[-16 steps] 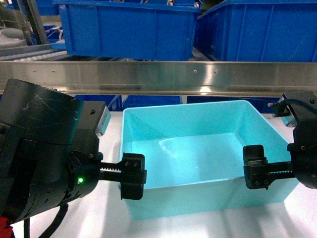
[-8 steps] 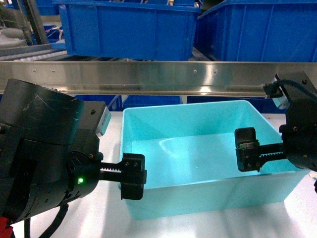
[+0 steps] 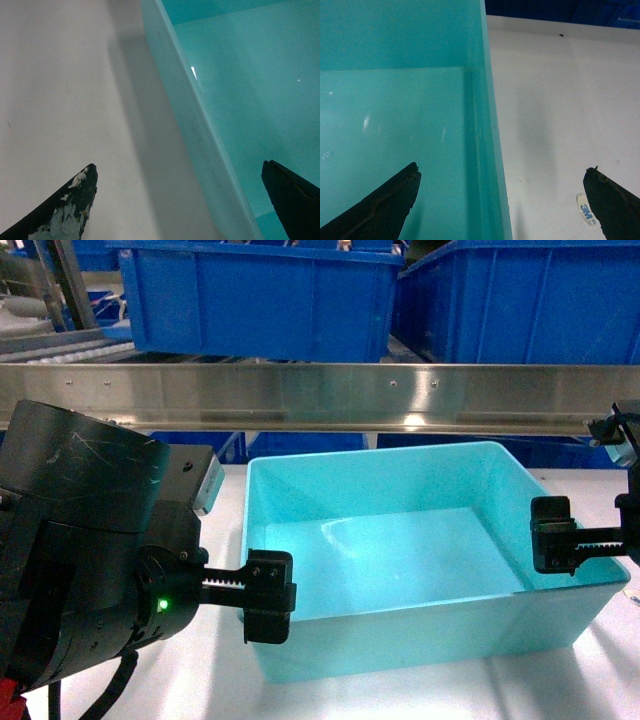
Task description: Organize blue bins on left shelf correctly
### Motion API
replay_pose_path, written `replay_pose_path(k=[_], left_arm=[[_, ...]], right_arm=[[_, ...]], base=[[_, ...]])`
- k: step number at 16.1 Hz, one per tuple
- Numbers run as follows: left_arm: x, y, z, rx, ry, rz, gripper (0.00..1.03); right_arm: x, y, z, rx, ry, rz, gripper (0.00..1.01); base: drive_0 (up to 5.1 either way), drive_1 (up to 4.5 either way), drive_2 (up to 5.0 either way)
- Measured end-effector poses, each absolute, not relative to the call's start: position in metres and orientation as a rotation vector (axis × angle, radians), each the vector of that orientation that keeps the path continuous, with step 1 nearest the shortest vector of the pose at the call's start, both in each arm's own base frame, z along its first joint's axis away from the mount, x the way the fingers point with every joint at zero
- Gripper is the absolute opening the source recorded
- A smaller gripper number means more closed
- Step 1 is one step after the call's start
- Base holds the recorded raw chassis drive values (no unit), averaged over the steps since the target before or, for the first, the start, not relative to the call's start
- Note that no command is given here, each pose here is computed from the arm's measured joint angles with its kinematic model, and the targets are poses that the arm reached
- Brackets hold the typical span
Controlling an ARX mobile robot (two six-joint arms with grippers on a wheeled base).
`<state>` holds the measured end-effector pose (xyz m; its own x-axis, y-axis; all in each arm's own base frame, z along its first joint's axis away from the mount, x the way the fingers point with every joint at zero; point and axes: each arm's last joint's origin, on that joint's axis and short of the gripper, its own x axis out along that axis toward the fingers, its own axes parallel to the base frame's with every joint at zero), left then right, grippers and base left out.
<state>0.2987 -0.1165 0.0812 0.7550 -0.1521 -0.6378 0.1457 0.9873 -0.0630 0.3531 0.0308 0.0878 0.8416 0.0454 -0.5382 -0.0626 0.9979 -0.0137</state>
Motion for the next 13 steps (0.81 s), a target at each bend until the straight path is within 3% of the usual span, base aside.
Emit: replay_pose_path(k=[9,10,11,13], left_arm=[[0.299,-0.117,0.081,-0.010,0.696,-0.162,0.98],[0.299,-0.117,0.081,-0.009,0.696,-0.163,0.92],[0.299,-0.117,0.081,-0.009,0.696,-0.163,0.79],[0.299,-0.119,0.082,-0.014,0.691,-0.181,0.54]], right_arm=[[0.349,0.029,0.072,0.015,0.594,0.061,0.98],[0.349,0.029,0.072,0.016,0.594,0.061,0.98],[0.349,0.029,0.072,0.021,0.595,0.064,0.92],[0.349,0.033,0.072,0.024,0.596,0.080,0.66]], base=[[0.0,0.00,0.0],[0.0,0.00,0.0],[0.0,0.00,0.0],[0.0,0.00,0.0]])
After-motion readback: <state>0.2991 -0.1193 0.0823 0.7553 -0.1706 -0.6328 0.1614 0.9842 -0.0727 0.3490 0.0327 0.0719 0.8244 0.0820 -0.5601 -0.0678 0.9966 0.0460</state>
